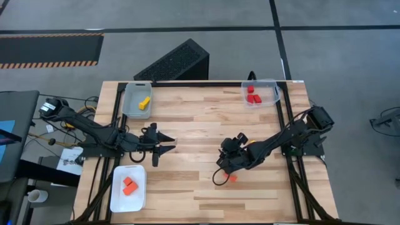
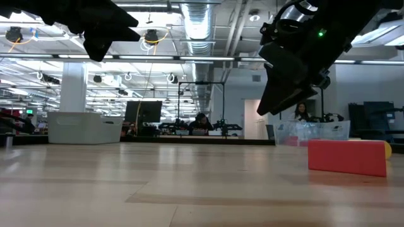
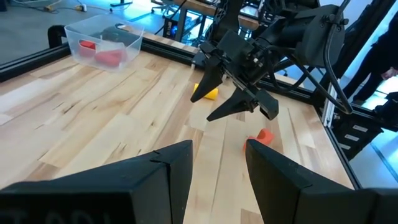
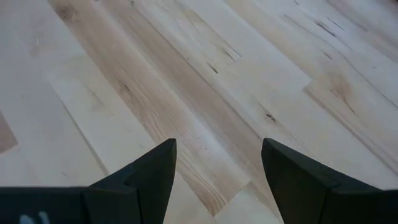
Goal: Sort & place blocks by color
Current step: Put the yellow block into the gray bin
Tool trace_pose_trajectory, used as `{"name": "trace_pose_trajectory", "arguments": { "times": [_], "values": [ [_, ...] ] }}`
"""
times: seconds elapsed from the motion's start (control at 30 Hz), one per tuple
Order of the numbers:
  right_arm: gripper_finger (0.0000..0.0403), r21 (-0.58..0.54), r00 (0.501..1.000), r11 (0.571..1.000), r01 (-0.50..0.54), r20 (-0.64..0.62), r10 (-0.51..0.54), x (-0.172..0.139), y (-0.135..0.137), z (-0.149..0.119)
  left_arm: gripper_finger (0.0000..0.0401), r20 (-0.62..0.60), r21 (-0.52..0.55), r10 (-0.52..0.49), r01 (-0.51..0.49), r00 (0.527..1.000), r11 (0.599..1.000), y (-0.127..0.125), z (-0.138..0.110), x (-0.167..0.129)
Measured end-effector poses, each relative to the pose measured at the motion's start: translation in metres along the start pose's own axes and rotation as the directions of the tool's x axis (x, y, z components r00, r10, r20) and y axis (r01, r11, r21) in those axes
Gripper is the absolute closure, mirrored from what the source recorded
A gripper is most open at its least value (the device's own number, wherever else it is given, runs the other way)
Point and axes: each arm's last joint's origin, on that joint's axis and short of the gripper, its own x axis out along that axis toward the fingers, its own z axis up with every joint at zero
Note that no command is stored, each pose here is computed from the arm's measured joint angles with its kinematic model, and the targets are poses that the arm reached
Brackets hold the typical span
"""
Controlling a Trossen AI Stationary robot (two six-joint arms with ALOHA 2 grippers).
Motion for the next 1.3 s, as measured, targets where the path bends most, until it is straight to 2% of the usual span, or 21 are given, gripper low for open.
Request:
{"name": "trace_pose_trajectory", "arguments": {
  "times": [0.8,0.97,1.3],
  "values": [
    [0.0143,-0.013,1.000,1.000,0.004,-0.027,-0.004,0.000,-0.002,-0.002,0.0266,0.001,0.000,0.002,-0.002,1.000,1.000,0.000,0.000,0.000],
    [0.0143,0.008,0.999,1.000,0.021,-0.045,-0.021,-0.008,-0.009,0.000,0.0266,-0.005,0.004,0.006,-0.006,1.000,1.000,0.000,-0.001,0.000],
    [0.0143,-0.005,1.000,1.000,-0.014,-0.016,0.014,-0.032,-0.012,0.002,0.0266,0.001,0.004,0.021,-0.021,1.000,1.000,0.001,0.000,0.000]
  ]
}}
